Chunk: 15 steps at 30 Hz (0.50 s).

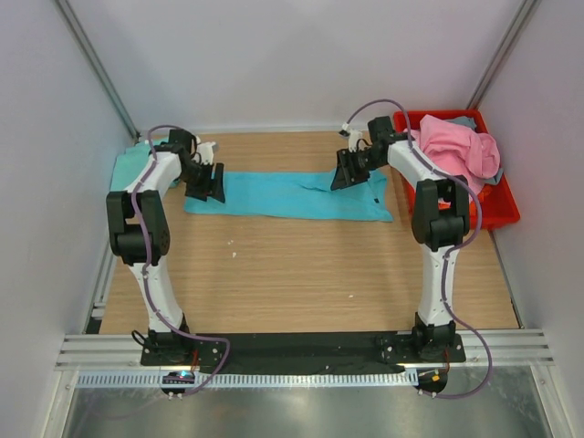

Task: Fold and stack the t-shirts
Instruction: Fold the tshirt

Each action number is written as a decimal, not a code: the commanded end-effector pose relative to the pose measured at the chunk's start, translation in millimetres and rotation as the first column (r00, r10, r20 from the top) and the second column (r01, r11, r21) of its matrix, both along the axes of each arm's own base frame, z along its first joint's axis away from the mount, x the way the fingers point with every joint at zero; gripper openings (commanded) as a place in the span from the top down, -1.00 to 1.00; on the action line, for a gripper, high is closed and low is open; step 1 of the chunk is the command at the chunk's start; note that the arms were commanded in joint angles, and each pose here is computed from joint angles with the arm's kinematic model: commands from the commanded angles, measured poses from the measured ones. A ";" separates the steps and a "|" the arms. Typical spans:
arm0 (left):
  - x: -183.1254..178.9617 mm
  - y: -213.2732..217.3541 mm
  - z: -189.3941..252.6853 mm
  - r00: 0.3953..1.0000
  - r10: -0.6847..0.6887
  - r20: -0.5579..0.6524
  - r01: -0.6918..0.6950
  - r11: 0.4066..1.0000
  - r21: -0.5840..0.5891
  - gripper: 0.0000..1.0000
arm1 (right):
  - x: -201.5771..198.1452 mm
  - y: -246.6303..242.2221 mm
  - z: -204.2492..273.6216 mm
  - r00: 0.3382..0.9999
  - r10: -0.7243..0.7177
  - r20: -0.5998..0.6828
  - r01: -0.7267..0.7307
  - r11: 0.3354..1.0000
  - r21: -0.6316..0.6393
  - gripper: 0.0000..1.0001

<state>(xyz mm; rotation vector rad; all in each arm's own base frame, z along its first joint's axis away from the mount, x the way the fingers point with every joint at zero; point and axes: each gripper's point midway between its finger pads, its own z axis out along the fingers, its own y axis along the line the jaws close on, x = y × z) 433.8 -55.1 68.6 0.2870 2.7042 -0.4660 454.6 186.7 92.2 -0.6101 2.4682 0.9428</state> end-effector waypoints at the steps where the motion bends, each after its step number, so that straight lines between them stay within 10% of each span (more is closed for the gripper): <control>1: 2.1 -4.1 -0.7 1.000 -0.002 0.013 0.002 0.999 -0.034 -0.31 | 9.5 13.0 -1.9 1.000 0.016 0.012 -0.016 1.000 0.010 -0.01; 15: 0.2 -4.6 -11.4 1.000 -0.003 -0.010 0.003 0.999 -0.037 -0.31 | 34.3 13.9 -28.0 1.000 -0.014 0.012 0.015 0.999 -0.032 -0.04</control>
